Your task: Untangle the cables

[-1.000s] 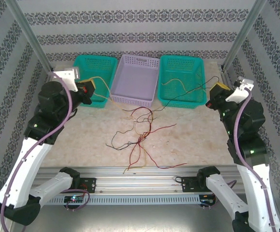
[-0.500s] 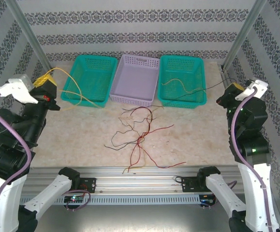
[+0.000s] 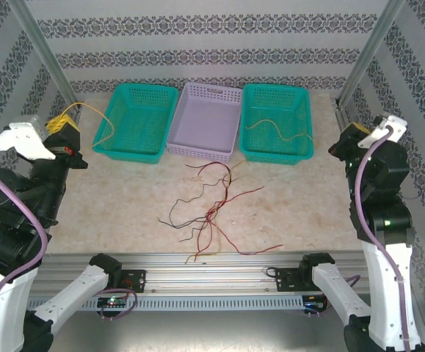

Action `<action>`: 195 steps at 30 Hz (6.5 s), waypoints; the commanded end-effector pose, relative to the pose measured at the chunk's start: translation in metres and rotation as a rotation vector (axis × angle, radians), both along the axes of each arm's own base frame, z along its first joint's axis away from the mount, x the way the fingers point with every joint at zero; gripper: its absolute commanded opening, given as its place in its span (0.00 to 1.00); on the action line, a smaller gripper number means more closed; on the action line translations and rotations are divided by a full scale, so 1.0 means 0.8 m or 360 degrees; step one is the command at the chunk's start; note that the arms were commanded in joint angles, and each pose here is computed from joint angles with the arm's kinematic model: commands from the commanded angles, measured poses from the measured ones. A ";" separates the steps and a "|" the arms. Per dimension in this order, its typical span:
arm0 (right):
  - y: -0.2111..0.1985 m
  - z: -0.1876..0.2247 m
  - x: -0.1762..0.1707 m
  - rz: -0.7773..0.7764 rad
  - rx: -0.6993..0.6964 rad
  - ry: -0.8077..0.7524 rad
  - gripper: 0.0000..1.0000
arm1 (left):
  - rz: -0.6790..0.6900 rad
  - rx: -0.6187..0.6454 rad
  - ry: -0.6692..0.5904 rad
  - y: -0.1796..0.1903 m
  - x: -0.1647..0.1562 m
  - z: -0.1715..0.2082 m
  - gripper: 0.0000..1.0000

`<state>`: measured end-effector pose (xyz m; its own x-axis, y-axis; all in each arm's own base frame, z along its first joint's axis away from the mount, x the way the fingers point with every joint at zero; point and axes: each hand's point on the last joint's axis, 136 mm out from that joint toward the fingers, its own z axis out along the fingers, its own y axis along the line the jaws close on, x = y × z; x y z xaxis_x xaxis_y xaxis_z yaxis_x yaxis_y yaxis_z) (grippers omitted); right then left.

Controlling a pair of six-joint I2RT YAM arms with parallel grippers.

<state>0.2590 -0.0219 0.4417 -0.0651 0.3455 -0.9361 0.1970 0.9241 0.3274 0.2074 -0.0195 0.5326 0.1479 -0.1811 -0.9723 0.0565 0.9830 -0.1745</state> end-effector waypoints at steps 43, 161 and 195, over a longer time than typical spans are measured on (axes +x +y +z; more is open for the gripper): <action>0.393 -0.028 0.302 0.1602 0.0170 0.0392 0.00 | -0.0437 -0.0032 0.0327 -0.072 0.028 -0.138 0.00; 0.108 -0.088 -0.079 0.0796 -0.0154 0.0197 0.80 | -0.1577 -0.0412 0.0495 -0.574 0.433 -0.274 0.88; 0.279 -0.389 0.018 0.1235 0.0110 0.1242 0.75 | -0.0903 -0.0126 0.1233 -0.273 0.134 -0.367 0.96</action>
<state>0.2608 0.1853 0.1258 -0.8694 -0.0007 -0.4941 -0.2335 0.8818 0.4097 0.3293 -0.2509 0.2577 -0.6075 -0.0558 -0.7924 0.4257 0.8193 -0.3841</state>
